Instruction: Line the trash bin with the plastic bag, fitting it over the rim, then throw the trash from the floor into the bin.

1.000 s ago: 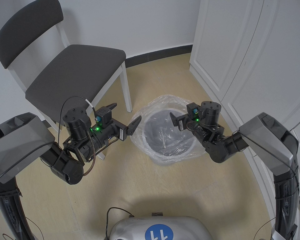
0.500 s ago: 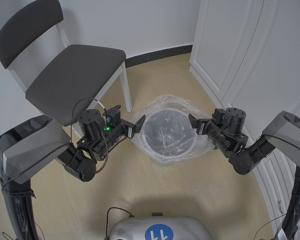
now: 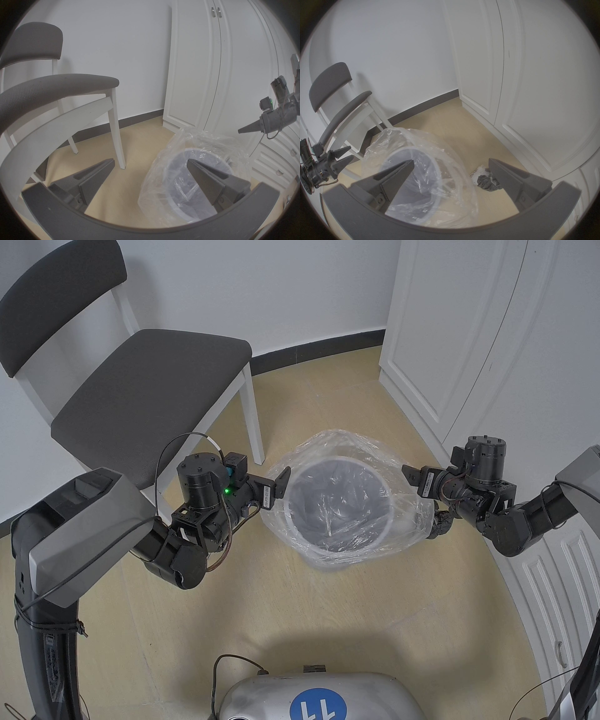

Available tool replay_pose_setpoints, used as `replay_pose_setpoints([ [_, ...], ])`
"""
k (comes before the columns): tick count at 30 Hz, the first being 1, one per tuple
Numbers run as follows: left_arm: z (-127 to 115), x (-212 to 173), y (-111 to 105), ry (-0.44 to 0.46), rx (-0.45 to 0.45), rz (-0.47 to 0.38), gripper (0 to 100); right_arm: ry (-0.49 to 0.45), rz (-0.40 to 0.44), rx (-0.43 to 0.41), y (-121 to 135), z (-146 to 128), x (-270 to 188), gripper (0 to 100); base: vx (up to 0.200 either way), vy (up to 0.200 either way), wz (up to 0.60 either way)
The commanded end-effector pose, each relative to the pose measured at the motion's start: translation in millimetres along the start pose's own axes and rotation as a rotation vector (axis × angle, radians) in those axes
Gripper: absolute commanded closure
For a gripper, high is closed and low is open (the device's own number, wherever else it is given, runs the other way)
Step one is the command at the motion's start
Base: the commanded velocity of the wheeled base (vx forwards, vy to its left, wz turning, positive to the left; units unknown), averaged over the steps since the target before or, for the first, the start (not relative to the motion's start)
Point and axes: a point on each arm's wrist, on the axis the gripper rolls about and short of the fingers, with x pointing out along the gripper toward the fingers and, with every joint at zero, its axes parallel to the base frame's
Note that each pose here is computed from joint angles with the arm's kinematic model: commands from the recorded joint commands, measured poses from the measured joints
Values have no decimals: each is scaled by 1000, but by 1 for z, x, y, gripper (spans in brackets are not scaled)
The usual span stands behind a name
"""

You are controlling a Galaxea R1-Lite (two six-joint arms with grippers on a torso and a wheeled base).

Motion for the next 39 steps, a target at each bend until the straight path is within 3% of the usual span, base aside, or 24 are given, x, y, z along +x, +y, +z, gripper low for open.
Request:
replay_pose_setpoints([
  [1,-4,2,0,8,0,3,0,12,-27,7,-12,-5,16,0,0,0,0],
  [15,-11,10,7,43,1,10,0,40,-45,41,-17,-27,44,0,0,0,0],
  [21,-24,21,12,61,3,26,0,-19,-53,176,-18,-25,71,0,0,0,0],
  [32,-39,34,10,63,0,32,0,-70,-51,283,-21,-27,94,0,0,0,0],
  [35,-41,46,17,37,-7,75,0,-70,-44,309,-20,-29,97,0,0,0,0],
  [39,-42,53,20,72,-29,119,0,-76,-40,314,-20,-35,101,0,0,0,0],
])
